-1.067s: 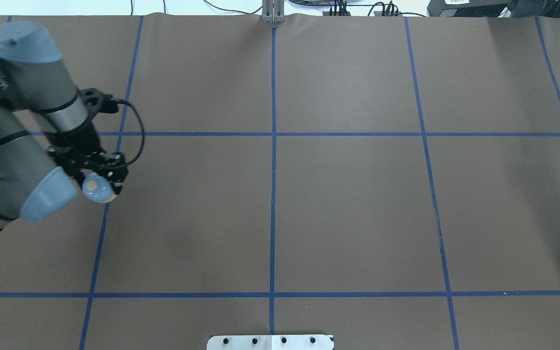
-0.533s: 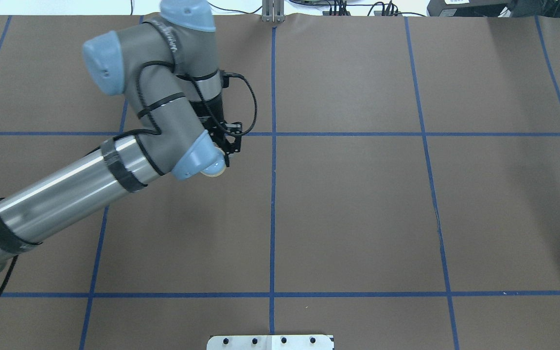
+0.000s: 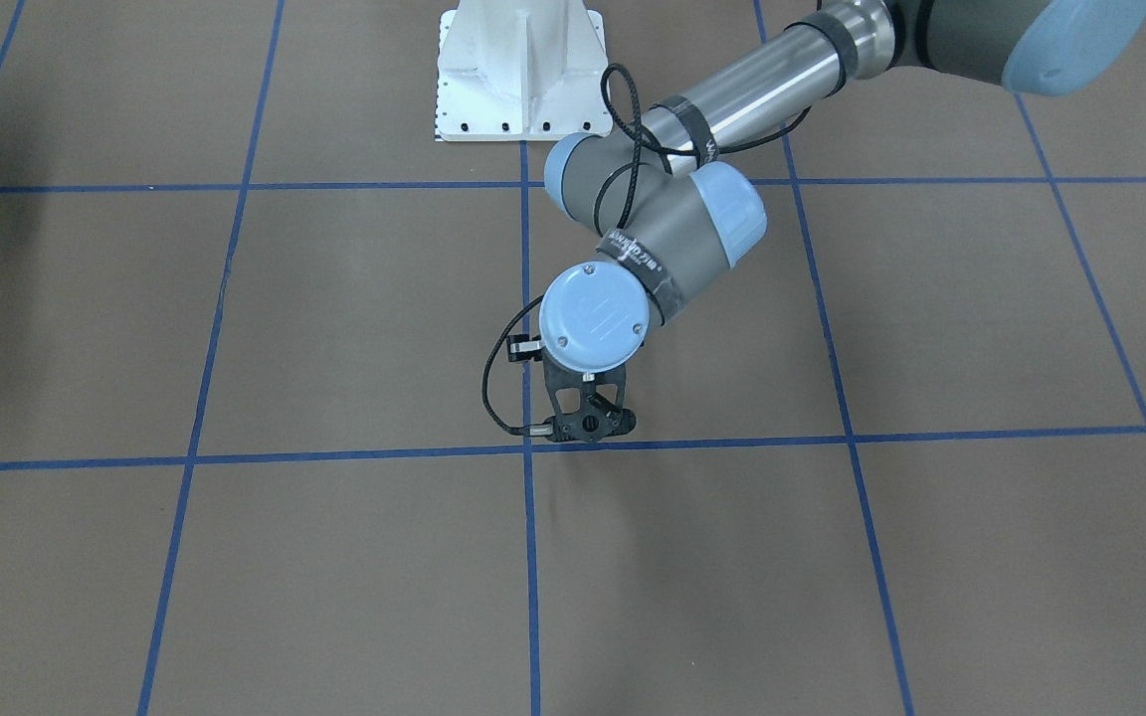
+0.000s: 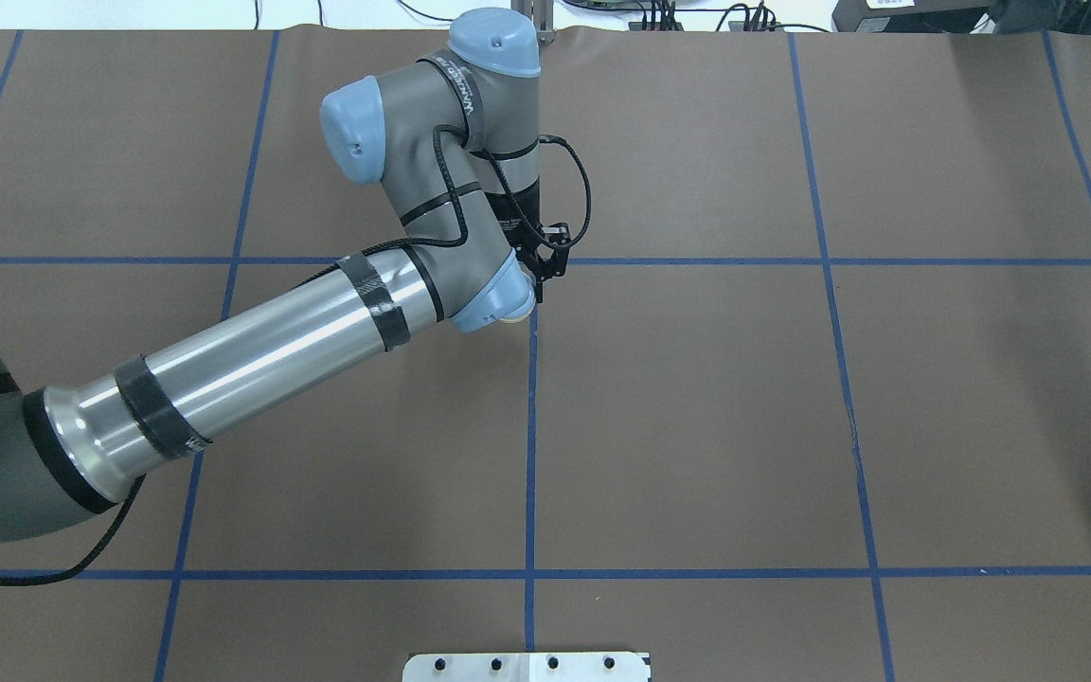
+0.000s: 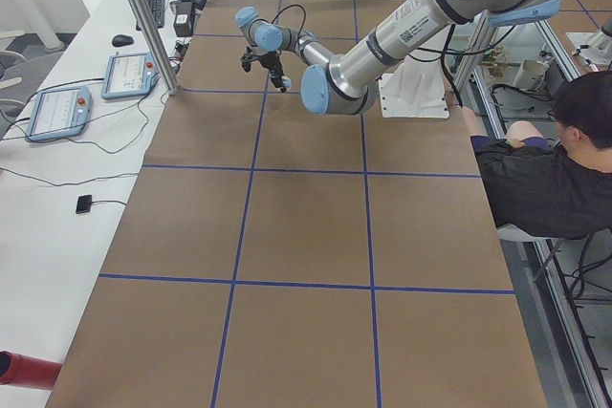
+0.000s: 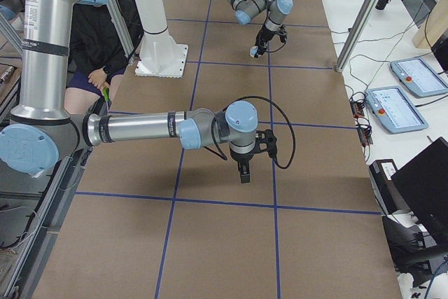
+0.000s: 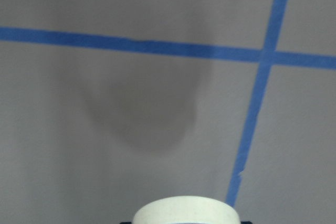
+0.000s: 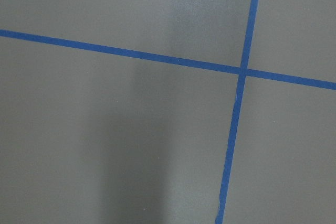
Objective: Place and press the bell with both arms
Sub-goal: 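Carry the bell with the left gripper toward the table center, then lower the bell onto the grid center and open the left gripper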
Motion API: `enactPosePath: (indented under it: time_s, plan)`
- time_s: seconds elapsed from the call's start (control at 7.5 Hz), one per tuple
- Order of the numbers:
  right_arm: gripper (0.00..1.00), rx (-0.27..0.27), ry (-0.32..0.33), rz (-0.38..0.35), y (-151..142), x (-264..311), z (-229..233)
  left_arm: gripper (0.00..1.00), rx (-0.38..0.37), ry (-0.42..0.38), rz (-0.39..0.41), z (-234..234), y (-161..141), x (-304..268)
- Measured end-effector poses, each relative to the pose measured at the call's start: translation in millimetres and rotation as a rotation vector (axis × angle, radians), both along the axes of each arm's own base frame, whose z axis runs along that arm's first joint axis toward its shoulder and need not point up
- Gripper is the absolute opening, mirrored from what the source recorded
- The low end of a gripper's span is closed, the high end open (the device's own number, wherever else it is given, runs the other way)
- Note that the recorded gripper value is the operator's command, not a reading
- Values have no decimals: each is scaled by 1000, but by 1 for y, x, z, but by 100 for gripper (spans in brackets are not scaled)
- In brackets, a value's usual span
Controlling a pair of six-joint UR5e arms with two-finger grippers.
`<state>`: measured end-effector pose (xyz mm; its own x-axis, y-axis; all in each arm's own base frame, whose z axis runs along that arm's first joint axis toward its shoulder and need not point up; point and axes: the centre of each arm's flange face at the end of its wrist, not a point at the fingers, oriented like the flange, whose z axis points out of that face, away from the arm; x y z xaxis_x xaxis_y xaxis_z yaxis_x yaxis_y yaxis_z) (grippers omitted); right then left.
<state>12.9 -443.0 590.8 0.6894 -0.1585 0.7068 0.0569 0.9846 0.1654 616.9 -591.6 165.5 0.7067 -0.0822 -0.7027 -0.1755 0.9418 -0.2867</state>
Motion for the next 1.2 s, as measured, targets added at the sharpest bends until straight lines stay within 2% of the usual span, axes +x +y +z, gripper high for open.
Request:
enactPosePath:
  time_s: [0.13,0.27,0.4,0.53,0.93,1.2]
  plan:
    - [100,0,0,0,0,0,0,26,13,1,1,0,2,10]
    - [100,0,0,0,0,0,0,44,27,9,4,3,7,20]
    - [100,1,0,0,0,0,0,68,40,14,4,5,13,30]
    - [100,4,0,0,0,0,-2,100,50,14,4,5,19,37]
    - [100,25,1,1,-3,0,-11,100,65,23,-2,-2,23,37]
    - [100,31,-5,18,-11,-1,-22,100,82,42,-33,-14,8,16]
